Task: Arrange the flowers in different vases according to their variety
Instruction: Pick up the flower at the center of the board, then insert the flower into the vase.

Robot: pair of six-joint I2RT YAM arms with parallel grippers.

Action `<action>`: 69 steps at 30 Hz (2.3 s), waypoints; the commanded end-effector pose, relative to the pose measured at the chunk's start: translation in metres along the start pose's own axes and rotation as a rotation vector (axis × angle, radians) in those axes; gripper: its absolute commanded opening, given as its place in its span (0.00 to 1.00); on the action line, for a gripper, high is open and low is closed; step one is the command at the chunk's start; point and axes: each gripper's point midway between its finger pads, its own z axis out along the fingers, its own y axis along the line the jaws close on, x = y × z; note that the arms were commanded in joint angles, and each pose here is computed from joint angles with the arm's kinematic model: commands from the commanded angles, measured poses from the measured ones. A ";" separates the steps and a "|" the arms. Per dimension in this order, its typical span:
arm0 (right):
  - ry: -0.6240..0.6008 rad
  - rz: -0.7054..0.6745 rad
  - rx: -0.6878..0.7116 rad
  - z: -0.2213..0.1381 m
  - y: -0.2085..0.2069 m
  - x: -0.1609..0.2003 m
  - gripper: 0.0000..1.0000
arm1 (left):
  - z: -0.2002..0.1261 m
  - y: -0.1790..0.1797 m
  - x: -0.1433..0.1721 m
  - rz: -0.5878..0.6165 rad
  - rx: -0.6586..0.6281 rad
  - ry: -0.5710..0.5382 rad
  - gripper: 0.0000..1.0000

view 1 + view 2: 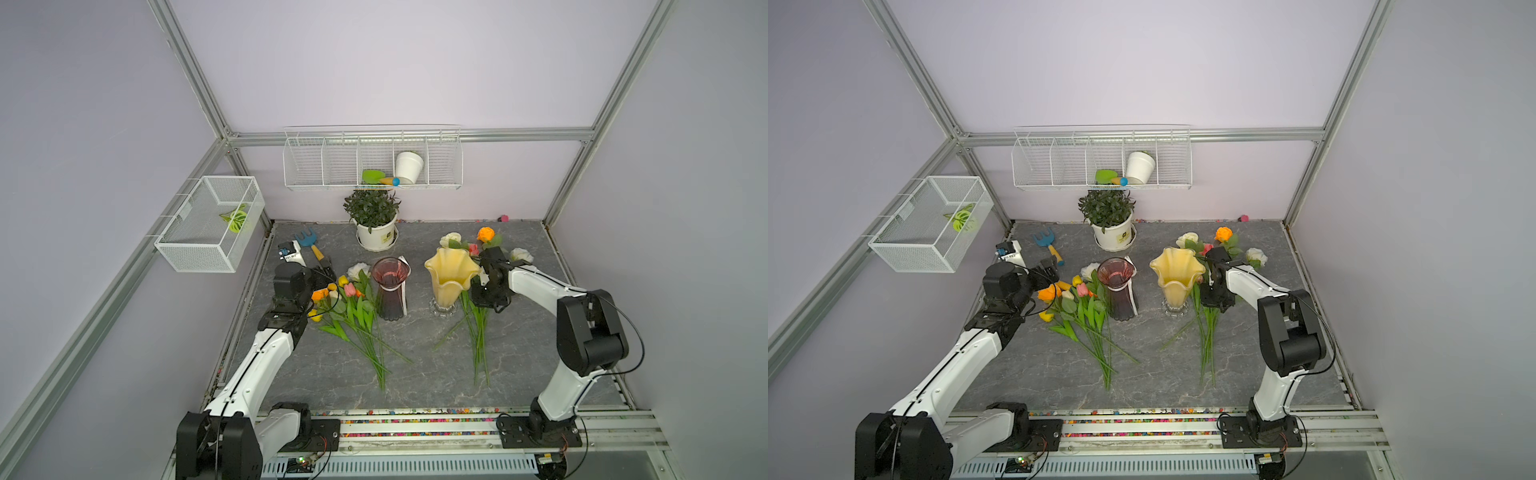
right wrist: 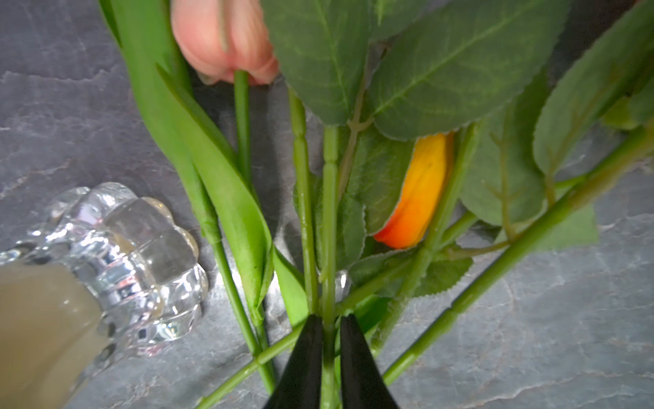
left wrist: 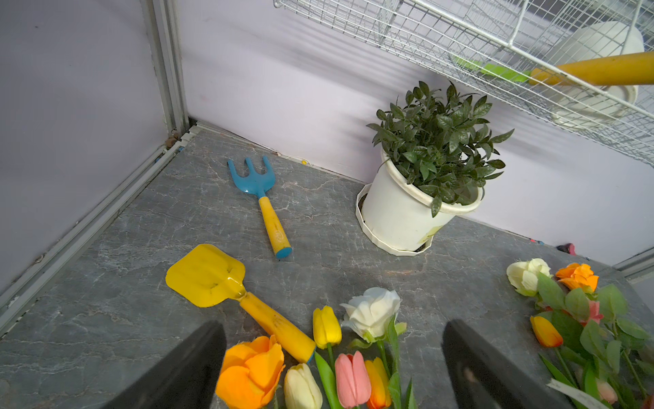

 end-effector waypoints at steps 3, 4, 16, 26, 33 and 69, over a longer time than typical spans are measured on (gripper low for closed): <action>0.010 -0.011 0.014 0.006 -0.001 0.002 0.16 | 0.003 0.000 0.007 0.015 0.000 0.026 1.00; 0.013 -0.011 0.013 0.007 0.000 0.002 0.17 | 0.003 0.000 0.007 0.015 0.000 0.025 1.00; -0.025 -0.010 0.021 -0.002 -0.002 -0.002 0.00 | 0.003 -0.001 0.006 0.017 0.007 0.023 1.00; -0.422 0.017 0.037 -0.141 -0.010 -0.045 0.00 | 0.000 -0.005 0.002 0.017 0.025 0.009 1.00; -0.760 -0.005 0.001 -0.254 -0.013 -0.066 0.00 | -0.002 -0.011 0.001 0.026 0.059 0.005 1.00; -1.102 -0.212 -0.514 -0.331 0.114 -0.125 0.00 | -0.018 -0.022 -0.004 0.039 0.128 -0.056 1.00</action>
